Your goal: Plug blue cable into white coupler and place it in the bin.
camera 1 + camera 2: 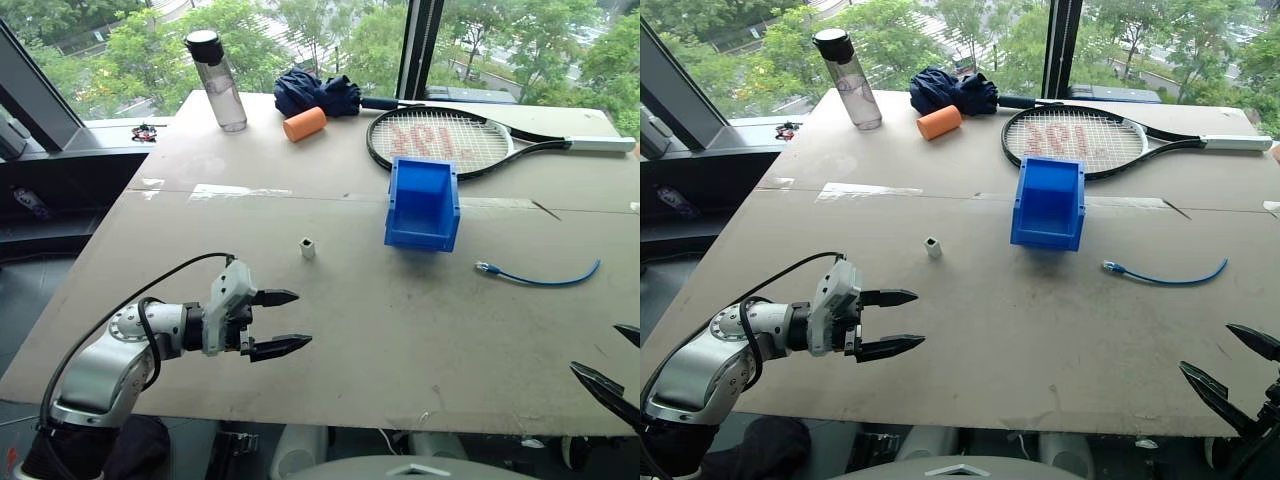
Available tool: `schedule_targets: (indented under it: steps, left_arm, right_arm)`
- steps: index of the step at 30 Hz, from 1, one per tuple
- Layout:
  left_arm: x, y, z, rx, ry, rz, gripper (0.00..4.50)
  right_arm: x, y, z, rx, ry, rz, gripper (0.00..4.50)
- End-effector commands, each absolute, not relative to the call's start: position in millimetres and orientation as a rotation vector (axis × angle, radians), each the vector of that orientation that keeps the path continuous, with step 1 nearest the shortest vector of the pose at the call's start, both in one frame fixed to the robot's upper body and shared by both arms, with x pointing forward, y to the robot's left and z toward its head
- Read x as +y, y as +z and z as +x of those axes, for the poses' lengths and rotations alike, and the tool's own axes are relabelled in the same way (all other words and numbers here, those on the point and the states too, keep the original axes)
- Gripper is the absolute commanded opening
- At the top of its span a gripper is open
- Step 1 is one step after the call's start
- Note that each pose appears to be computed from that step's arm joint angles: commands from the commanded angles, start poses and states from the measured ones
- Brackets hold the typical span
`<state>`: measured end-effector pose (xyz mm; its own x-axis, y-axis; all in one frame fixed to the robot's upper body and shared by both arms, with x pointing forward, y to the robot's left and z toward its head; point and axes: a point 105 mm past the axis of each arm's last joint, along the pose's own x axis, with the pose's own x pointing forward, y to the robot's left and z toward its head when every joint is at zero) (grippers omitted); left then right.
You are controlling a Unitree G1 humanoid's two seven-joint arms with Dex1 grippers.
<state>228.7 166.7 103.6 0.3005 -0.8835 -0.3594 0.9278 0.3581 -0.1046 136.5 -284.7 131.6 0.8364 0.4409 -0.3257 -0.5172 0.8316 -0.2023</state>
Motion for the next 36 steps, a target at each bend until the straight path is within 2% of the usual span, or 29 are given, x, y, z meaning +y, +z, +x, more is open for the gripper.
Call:
schedule_targets:
  steps: [1, 4, 7, 11, 16, 21, 23, 25, 27, 31, 32, 36]
  left_arm:
    - [151.2, 123.3, 229.8, 0.305, -1.229, 0.136, 4.50]
    - [125.7, 137.4, 231.1, 0.244, -1.261, 0.100, 4.50]
    - [113.8, 143.4, 231.5, 0.219, -1.279, 0.122, 4.50]
    - [103.4, 147.7, 230.3, 0.201, -1.297, 0.129, 4.50]
    - [96.8, 153.3, 230.5, 0.175, -1.299, 0.134, 4.50]
    - [96.4, 152.4, 229.6, 0.171, -1.284, 0.137, 4.50]
    - [98.0, 151.5, 229.3, 0.171, -1.271, 0.136, 4.50]
    - [99.7, 150.9, 228.8, 0.172, -1.261, 0.136, 4.50]
    - [100.8, 150.6, 228.2, 0.173, -1.256, 0.134, 4.50]
    - [103.4, 148.4, 228.3, 0.179, -1.246, 0.127, 4.50]
    - [104.1, 148.0, 228.7, 0.181, -1.243, 0.125, 4.50]
    - [105.3, 146.2, 228.7, 0.184, -1.254, 0.119, 4.50]
  right_arm:
    - [-275.6, 147.3, 156.4, 0.203, 0.539, -0.324, 4.43]
    - [-249.1, 159.1, 190.7, 0.162, 0.615, -0.292, 4.43]
    - [-243.0, 161.3, 222.4, 0.232, 0.574, -0.382, 4.43]
    - [-231.3, 155.7, 248.0, 0.336, 0.667, -0.334, 4.43]
    - [-232.9, 127.5, 290.7, 0.565, 0.688, -0.339, 4.43]
    - [-245.1, 98.8, 319.2, 0.679, 0.616, -0.341, 4.43]
    - [-248.7, 90.1, 330.4, 0.696, 0.586, -0.352, 3.91]
    - [-249.4, 85.0, 335.4, 0.716, 0.584, -0.352, 3.13]
    - [-249.3, 82.8, 336.4, 0.723, 0.593, -0.352, 2.09]
    - [-242.3, 86.2, 331.7, 0.688, 0.644, -0.347, 0.31]
    - [-237.4, 89.9, 329.6, 0.658, 0.676, -0.355, 0.06]
    - [-193.6, 110.0, 303.3, 0.501, 0.919, -0.427, 0.06]
